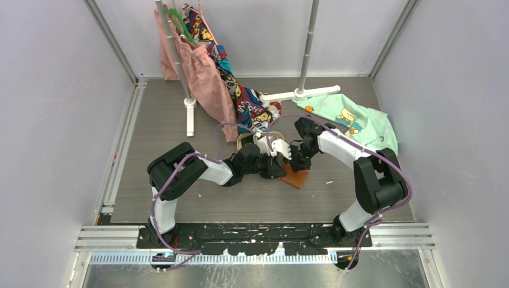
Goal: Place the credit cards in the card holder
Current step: Close the card holder at the center of the board, then reset both arms
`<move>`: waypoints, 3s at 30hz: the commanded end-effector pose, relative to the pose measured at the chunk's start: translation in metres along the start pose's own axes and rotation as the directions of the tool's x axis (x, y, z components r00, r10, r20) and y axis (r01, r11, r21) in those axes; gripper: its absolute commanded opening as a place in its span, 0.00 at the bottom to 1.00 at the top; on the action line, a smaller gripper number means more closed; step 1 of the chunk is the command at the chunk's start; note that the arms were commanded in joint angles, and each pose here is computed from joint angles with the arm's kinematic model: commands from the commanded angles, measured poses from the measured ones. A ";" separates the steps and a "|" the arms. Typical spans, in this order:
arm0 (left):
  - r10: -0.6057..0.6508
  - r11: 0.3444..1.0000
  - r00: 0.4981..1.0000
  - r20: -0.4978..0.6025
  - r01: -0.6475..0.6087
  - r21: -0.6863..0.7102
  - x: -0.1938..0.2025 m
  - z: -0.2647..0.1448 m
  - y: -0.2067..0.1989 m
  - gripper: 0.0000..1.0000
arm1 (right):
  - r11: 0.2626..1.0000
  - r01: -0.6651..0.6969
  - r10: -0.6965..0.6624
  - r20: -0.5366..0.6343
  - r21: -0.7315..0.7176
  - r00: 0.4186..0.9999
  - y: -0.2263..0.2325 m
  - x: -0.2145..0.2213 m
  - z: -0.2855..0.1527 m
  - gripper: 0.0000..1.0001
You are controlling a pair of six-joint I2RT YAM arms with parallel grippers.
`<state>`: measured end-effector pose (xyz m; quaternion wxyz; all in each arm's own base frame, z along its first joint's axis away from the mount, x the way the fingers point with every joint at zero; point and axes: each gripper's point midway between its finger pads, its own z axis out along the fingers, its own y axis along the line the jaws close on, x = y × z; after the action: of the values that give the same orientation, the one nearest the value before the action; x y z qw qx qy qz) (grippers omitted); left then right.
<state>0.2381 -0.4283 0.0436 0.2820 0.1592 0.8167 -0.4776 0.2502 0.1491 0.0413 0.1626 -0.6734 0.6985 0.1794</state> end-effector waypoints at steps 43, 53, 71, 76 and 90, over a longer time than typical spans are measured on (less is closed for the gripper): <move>0.043 0.998 0.999 0.017 -0.044 0.035 0.002 -0.006 -0.005 0.07 | 0.980 0.075 -0.125 -0.278 -0.184 0.953 0.056 0.037 0.031 0.01; 0.051 0.998 0.998 0.023 -0.052 0.044 0.001 -0.009 -0.008 0.07 | 0.980 0.043 -0.100 -0.291 -0.194 0.952 0.068 0.046 0.026 0.01; 0.065 0.996 0.997 0.039 -0.067 0.061 -0.003 -0.015 -0.016 0.07 | 0.979 0.076 -0.129 -0.283 -0.192 0.950 0.081 0.061 0.027 0.04; 0.080 0.995 0.996 0.047 -0.083 0.056 -0.008 -0.020 -0.020 0.15 | 1.000 0.005 -0.004 -0.067 0.017 0.998 0.040 0.003 0.007 0.34; 0.411 0.911 0.904 0.117 -0.402 -0.097 -0.060 -0.128 -0.058 0.35 | 0.554 -0.519 0.322 0.408 0.651 0.854 -0.040 -0.012 -0.204 0.99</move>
<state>0.2131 -0.3785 0.1378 0.3764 0.2399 0.7701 -0.4559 0.2606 0.0970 0.1463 0.3449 -0.5166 0.7804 0.0724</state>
